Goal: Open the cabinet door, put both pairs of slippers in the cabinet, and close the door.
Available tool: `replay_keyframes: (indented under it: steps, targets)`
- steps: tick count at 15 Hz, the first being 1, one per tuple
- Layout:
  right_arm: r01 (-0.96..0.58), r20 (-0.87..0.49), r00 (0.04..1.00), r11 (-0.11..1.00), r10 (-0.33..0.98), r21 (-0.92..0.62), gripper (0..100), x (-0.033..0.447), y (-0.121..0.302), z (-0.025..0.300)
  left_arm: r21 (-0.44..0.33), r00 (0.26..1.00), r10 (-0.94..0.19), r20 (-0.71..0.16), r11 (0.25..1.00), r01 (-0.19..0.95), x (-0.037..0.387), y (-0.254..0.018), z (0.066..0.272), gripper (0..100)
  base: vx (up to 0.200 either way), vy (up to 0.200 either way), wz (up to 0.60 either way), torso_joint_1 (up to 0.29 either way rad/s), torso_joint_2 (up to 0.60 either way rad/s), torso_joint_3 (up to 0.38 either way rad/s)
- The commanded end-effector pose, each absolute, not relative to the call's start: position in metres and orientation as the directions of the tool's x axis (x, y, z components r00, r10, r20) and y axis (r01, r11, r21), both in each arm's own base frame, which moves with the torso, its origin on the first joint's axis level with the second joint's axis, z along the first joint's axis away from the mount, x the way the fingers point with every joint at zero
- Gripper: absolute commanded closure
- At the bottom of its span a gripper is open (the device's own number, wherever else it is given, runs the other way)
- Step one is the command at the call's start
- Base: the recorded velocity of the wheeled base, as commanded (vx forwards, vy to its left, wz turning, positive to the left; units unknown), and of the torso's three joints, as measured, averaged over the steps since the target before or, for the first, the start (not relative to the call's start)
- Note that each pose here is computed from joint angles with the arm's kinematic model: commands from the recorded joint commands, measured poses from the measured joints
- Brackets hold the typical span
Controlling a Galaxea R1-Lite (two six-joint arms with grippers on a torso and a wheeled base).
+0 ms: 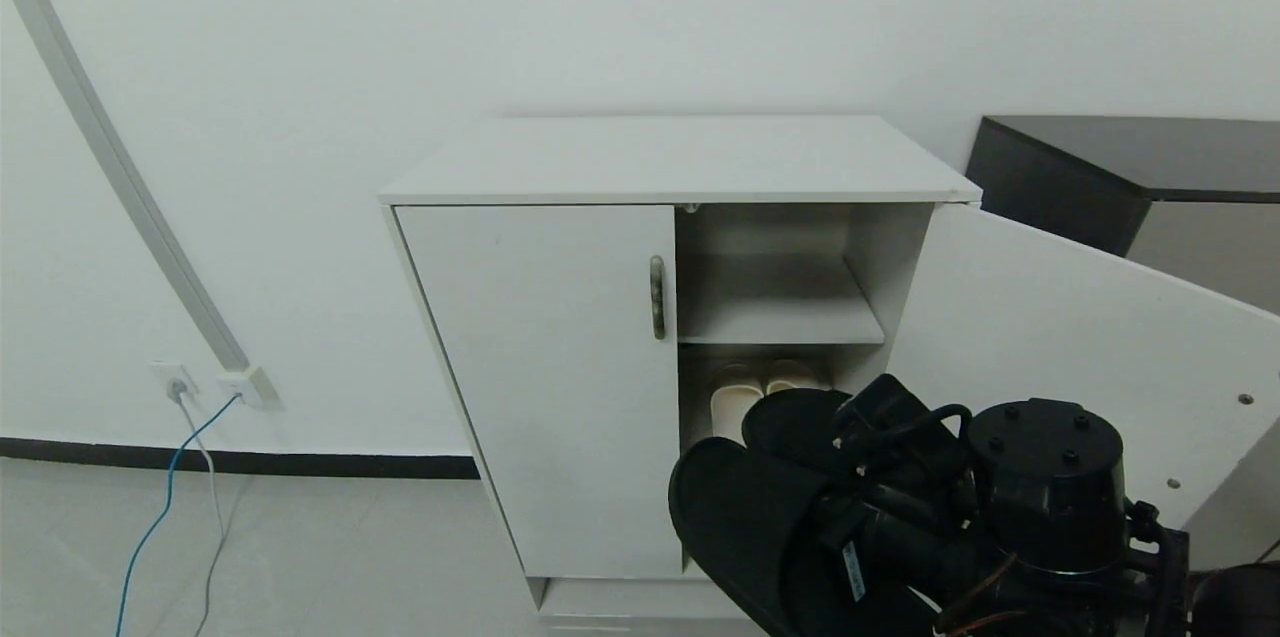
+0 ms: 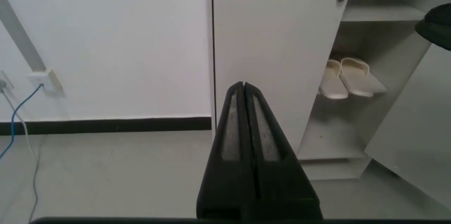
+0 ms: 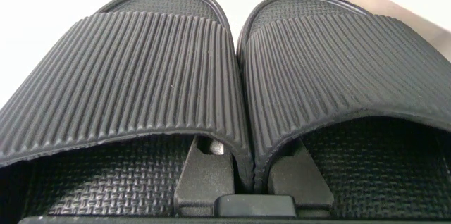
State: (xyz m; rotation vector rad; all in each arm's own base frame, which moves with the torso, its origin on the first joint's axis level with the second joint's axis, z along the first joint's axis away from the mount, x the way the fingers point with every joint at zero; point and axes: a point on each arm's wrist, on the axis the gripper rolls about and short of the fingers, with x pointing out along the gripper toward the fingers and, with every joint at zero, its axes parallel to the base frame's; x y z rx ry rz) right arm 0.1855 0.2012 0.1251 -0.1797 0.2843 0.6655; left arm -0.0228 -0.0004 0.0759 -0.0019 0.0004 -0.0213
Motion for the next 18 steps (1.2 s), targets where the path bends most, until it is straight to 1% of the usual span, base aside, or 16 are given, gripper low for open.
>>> replay_keyframes:
  steps: [1,5,10,18]
  targets:
    - [-0.63,-0.31,0.751,0.773,0.583,-0.073,100,0.185,0.2009,0.1266,-0.003,1.0,-0.021,-0.002,1.0,0.021,-0.0227,-0.0004,0.0755,100,0.0,0.0,0.0,-0.124,0.47,0.339]
    - [-0.63,-0.312,0.751,0.773,0.582,-0.073,100,0.1848,0.2007,0.1262,-0.003,1.0,-0.021,0.0,1.0,0.021,-0.0227,-0.0004,0.0757,100,0.0,0.0,0.0,-0.102,0.46,0.359]
    - [-0.63,-0.308,0.752,0.773,0.583,-0.074,100,0.1846,0.2004,0.1247,-0.003,1.0,-0.021,-0.002,1.0,0.021,-0.0227,-0.0004,0.0755,100,0.0,0.0,0.0,-0.038,0.44,0.397]
    - [-0.631,-0.311,0.75,0.772,0.584,-0.072,100,0.1842,0.2001,0.1235,-0.002,1.0,-0.021,0.0,1.0,0.021,-0.0228,-0.0004,0.0759,100,0.0,0.0,0.0,0.0,0.02,0.019]
